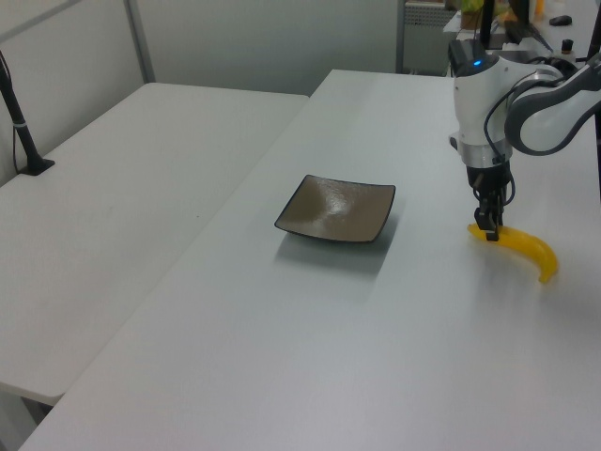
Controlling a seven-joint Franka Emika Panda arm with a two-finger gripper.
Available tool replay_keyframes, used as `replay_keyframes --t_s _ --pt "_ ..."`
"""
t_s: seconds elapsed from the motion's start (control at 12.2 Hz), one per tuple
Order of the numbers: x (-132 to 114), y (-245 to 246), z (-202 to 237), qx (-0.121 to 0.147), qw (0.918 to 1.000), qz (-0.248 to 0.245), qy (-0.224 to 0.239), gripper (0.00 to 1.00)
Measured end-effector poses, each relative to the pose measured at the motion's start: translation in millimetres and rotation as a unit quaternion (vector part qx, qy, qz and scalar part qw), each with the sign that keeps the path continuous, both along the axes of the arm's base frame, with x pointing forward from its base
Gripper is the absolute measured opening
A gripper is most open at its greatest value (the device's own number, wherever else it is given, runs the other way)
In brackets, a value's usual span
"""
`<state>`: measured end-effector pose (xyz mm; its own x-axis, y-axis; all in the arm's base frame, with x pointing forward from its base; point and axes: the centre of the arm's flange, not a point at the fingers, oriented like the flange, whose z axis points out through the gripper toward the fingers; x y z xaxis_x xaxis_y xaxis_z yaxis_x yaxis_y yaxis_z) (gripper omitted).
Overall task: Bananas placed on a ceramic plate
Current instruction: 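Lift the banana and carry it toward the brown square plate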
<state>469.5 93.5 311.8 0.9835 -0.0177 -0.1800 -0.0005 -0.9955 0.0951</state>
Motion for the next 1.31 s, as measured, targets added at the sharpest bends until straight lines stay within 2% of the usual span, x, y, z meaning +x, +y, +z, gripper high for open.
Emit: replay_keyframes --t_s 0.25,0.41,0.74,1.07,1.31 --pt "8.0 1.7 12.4 0.006 0.9996 0.025 -0.010 0.34" --pt "21.2 3.8 38.6 0.009 0.9989 0.044 -0.014 0.34" --pt "50.6 7.9 126.4 0.018 0.9947 0.100 -0.015 0.34" --pt "68.3 -2.2 205.2 0.057 0.9911 0.118 -0.021 0.34" --pt "78.6 -5.6 209.8 0.065 0.9911 0.114 -0.022 0.34"
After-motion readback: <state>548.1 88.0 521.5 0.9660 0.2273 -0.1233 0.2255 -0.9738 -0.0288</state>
